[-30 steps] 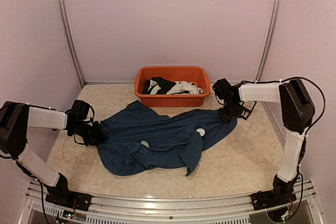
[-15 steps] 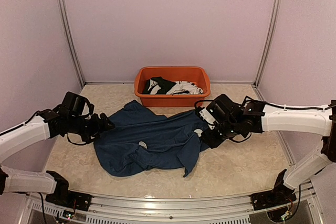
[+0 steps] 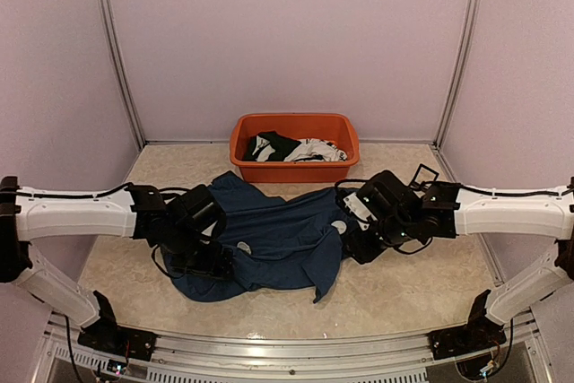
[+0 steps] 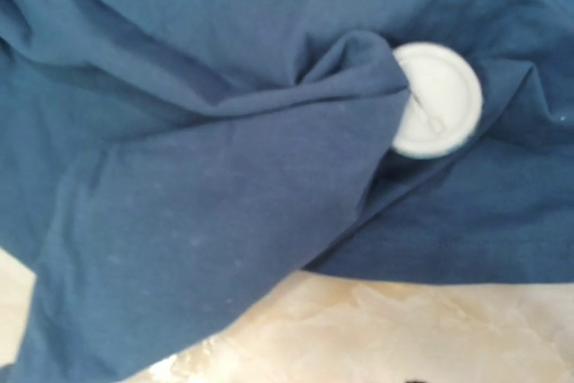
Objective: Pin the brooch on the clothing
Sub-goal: Flatten out the clothing with brooches at the center of the board.
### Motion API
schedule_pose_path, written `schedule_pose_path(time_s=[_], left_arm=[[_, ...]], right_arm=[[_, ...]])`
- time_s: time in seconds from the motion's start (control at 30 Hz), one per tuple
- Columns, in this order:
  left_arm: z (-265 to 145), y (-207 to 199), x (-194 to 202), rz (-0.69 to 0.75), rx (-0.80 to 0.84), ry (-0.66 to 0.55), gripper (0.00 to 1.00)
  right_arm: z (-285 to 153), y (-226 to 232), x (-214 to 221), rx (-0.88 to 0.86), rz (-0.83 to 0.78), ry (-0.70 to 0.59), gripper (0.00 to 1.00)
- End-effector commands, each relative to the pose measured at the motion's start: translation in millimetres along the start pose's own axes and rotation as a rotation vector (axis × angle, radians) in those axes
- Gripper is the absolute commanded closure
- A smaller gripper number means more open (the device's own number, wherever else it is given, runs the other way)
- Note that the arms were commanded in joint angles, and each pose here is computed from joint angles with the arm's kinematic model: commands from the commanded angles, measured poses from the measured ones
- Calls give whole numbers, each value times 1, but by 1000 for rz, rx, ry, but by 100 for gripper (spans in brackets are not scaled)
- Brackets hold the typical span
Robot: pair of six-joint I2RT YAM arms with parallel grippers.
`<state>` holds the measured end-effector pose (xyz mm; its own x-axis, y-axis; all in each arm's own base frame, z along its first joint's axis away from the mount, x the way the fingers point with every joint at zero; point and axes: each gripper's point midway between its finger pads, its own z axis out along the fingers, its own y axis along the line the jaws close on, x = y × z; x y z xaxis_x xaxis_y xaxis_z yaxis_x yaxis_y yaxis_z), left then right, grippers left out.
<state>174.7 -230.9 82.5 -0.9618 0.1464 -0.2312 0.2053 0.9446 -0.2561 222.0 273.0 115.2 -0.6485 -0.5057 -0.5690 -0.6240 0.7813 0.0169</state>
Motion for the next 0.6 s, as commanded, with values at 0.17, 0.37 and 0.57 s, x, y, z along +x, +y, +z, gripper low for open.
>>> schedule_pose_path(time_s=[0.17,0.37,0.57], left_arm=[[38,25,33,92,-229,194,32],[40,27,45,114,-245,260,90],[19,41,42,109,-311,226,100]], right_arm=[[2,-2,18,-4,54,15,46],[27,-15,34,90,-1,94,46],[41,1,34,13,-49,110,47]])
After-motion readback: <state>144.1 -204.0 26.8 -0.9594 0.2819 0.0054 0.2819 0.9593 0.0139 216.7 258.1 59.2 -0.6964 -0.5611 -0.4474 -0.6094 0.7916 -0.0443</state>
